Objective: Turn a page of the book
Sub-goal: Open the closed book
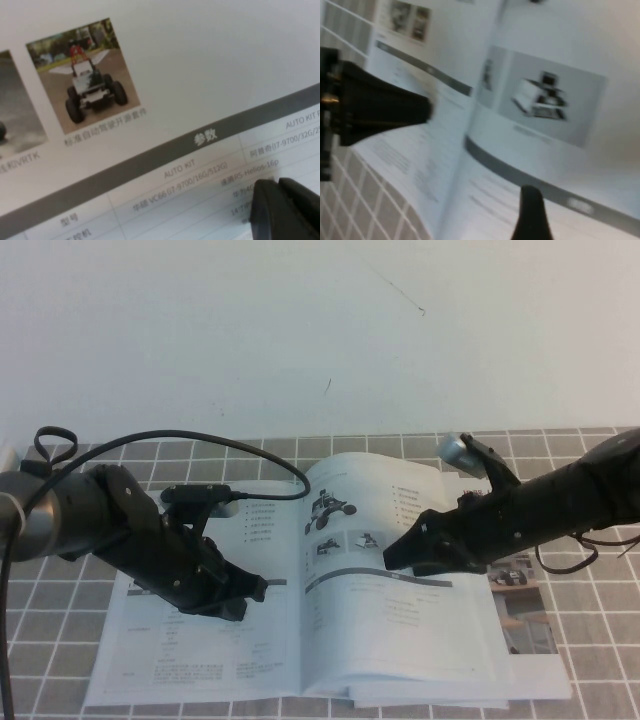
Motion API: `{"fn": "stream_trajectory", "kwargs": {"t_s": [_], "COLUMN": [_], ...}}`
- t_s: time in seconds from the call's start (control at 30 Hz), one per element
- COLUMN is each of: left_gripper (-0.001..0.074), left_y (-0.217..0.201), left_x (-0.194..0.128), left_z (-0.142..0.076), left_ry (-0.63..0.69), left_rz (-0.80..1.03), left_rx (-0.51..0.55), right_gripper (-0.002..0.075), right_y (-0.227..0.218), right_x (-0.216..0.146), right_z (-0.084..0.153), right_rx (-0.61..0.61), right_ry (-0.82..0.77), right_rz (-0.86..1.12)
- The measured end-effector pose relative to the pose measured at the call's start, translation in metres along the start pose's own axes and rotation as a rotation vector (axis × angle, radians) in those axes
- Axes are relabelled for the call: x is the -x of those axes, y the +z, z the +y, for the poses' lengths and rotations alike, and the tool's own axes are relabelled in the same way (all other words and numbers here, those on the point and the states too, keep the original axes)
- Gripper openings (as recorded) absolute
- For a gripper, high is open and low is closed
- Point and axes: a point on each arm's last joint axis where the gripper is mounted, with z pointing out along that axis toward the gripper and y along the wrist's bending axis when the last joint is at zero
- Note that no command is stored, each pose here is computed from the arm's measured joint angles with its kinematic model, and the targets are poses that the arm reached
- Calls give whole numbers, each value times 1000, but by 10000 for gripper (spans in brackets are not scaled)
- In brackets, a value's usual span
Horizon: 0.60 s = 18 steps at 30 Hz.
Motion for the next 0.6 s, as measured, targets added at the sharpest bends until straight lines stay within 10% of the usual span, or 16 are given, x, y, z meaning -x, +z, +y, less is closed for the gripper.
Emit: {"fn": "stream_trajectory", "kwargs": {"t_s": [0.3,0.6], "left_gripper": [-4,-4], "left_y": [1,1], "left_x": [0,0], "left_z": [-1,-1], "left_ry": [5,0], "left_rz": [-2,-4], "left_rx": [-8,-14], "right_gripper": [461,461], "right_y": [-3,-36], "right_x": [8,11], "right_z": [10,-17], "right_rx": [70,-276], "right_ry": [-44,-68], "right_rz": [-17,206]}}
